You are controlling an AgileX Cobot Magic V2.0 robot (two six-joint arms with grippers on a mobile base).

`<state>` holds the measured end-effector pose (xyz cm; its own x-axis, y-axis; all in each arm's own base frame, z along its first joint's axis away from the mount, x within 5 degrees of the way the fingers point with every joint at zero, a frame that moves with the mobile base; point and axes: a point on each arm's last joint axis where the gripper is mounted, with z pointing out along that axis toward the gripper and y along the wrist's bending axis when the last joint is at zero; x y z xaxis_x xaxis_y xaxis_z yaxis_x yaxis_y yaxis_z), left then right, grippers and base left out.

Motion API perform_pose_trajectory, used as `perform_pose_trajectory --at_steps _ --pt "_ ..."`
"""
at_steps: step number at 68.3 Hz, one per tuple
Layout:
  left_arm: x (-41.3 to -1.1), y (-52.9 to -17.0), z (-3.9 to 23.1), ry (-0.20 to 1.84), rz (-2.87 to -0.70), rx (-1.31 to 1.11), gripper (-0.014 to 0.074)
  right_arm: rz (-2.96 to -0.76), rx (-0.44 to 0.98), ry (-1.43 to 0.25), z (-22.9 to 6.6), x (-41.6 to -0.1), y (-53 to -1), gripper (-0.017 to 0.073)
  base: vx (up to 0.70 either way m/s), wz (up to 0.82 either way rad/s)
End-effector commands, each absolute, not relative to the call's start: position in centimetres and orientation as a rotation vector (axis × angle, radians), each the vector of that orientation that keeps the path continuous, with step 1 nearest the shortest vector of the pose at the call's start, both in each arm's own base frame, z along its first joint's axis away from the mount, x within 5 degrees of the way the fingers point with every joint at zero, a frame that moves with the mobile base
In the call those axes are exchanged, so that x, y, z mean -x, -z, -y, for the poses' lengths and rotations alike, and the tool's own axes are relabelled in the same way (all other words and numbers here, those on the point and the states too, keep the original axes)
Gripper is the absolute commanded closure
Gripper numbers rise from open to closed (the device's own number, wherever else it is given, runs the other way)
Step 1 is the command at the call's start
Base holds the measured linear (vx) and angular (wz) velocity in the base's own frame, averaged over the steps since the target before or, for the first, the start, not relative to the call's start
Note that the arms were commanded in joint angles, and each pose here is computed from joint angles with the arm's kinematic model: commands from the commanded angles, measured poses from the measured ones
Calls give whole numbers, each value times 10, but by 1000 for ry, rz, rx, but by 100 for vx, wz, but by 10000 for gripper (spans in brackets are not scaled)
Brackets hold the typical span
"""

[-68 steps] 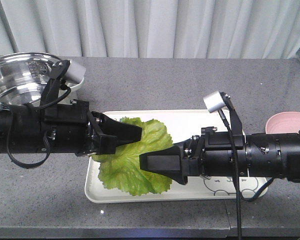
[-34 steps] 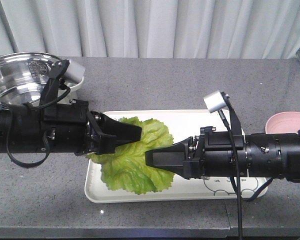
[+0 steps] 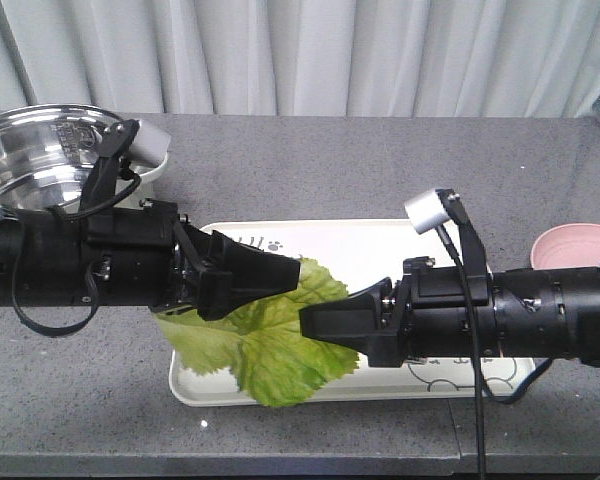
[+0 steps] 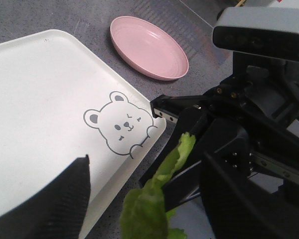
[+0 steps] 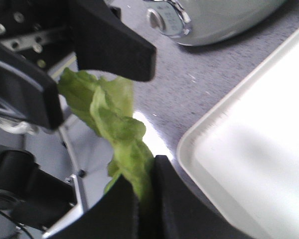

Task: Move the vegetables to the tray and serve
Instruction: 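Carry the leaf with the right gripper and release it onto the pink plate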

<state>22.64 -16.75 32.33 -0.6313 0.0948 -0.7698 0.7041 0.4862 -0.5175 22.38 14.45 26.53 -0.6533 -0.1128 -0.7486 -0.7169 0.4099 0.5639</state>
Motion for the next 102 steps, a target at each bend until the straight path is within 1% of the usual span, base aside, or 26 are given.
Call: perform_pose_trajectory --at_steps 1,15,19,27,30,39,46,51,57,59,61,67,71,76,88,96,102 --pt "-222 -341 168 1194 -1978 -624 123 -2006 681 -1158 -138 -218 -289 564 0 0" --pt "-222 -341 168 1194 -1978 -624 123 -2085 661 -799 -113 -197 -308 564 0 0" --pt "-222 -341 168 1194 -1978 -624 123 -2111 611 -718 -104 -190 -315 564 0 0" --pt "-222 -341 168 1194 -1978 -624 123 -2171 570 -542 -89 -182 -329 564 0 0" --pt "-222 -341 168 1194 -1978 -624 123 -2204 523 -476 -83 -182 -336 563 0 0" --pt "-222 -341 168 1193 -1978 -625 123 -2257 457 -244 -66 -184 -356 561 0 0" --pt "-222 -341 168 1193 -1978 -625 123 -2263 397 -122 -56 -186 -366 561 0 0" --pt "-222 -341 168 1193 -1978 -625 123 -2274 334 -76 -46 -190 -371 561 0 0" --pt "-222 -341 168 1193 -1978 -625 123 -2309 213 -16 -23 -199 -370 561 0 0" --pt "-222 -341 168 1193 -1978 -625 123 -2322 193 7 -15 -201 -368 561 0 0" --pt "-222 -341 168 1193 -1978 -625 123 -2341 154 7 -7 -203 -366 561 0 0" --pt "-222 -341 168 1193 -1978 -625 123 -2380 95 -5 12 -210 -359 561 0 0" --pt "-222 -341 168 1193 -1978 -625 123 -2385 14 -76 24 -215 -355 561 0 0" --pt "-222 -341 168 1193 -1978 -625 123 -2367 -46 -166 38 -221 -351 561 0 0" --pt "-222 -341 168 1193 -1978 -625 123 -2309 -241 -293 78 -230 -342 561 0 0" --pt "-222 -341 168 1193 -1978 -625 123 -2273 -319 -377 97 -237 -333 561 0 0" --pt "-222 -341 168 1193 -1978 -625 123 -2256 -347 -432 107 -245 -324 561 0 0"
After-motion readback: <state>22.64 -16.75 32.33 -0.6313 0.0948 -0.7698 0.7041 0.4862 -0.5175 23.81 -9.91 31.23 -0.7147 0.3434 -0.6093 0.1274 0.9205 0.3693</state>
